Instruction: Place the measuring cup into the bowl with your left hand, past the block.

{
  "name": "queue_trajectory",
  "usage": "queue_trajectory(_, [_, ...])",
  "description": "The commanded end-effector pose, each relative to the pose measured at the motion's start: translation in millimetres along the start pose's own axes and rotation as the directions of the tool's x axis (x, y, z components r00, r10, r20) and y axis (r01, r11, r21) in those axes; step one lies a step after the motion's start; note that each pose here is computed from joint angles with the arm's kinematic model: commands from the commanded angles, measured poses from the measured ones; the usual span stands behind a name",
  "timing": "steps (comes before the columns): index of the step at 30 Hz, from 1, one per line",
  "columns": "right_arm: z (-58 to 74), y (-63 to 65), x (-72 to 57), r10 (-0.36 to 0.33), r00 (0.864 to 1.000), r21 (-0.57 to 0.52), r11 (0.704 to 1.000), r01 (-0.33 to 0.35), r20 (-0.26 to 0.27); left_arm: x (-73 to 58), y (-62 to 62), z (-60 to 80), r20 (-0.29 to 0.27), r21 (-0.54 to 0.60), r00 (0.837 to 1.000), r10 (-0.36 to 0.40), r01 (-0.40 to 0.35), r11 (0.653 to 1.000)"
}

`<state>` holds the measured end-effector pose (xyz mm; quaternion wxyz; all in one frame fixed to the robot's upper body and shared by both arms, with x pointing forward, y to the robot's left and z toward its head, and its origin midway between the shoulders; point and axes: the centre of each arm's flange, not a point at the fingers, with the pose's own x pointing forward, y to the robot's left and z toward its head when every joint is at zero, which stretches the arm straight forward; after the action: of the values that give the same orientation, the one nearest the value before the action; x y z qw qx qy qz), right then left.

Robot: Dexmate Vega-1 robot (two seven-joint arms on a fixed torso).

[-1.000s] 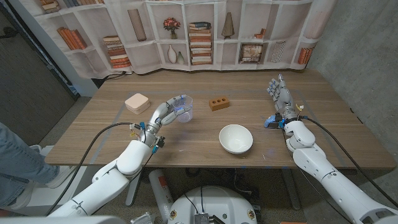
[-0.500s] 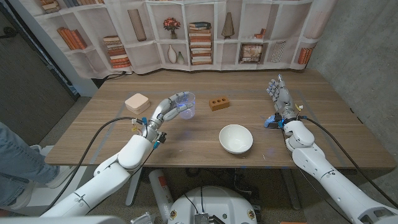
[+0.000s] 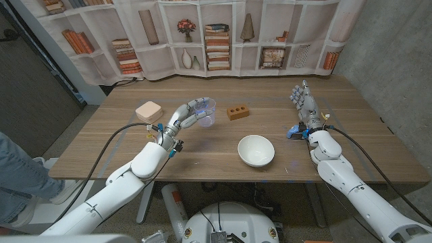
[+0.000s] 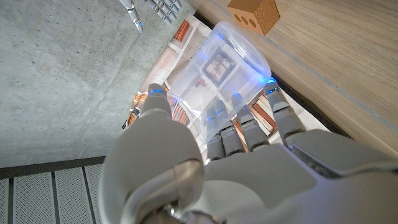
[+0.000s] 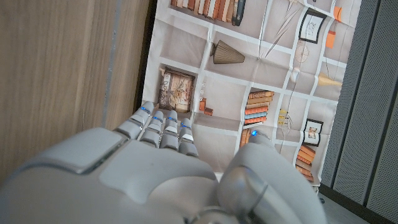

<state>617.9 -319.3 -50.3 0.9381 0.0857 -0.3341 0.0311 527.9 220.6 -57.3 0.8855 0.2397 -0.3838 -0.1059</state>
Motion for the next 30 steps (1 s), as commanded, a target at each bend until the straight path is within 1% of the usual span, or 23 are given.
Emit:
queue_trajectory(1, [1.3, 0.5, 2.6, 0.001, 1.0, 0.0, 1.0, -0.001, 0.006, 7.6, -4.3, 3.6, 0.036, -0.009, 0.999, -0.031, 0.031, 0.999])
queue_trajectory(10, [3.0, 1.3, 2.9, 0.0, 1.0, 0.0, 1.0, 0.0, 0.01, 13.4, -7.0, 10.8, 0.051, 0.013, 0.996, -0.07, 0.069, 0.998])
queue_trajectory(20, [3.1, 0.9, 0.9, -0.009, 1.0, 0.006, 1.0, 0.009, 0.012, 19.8, -8.3, 13.5, 0.066, 0.026, 0.992, -0.105, 0.104, 0.994])
queue_trajectory(30, [3.4, -0.7, -2.5, -0.012, 1.0, 0.004, 1.0, 0.011, 0.017, 23.9, -8.3, 16.2, 0.085, 0.03, 0.99, -0.115, 0.113, 0.993])
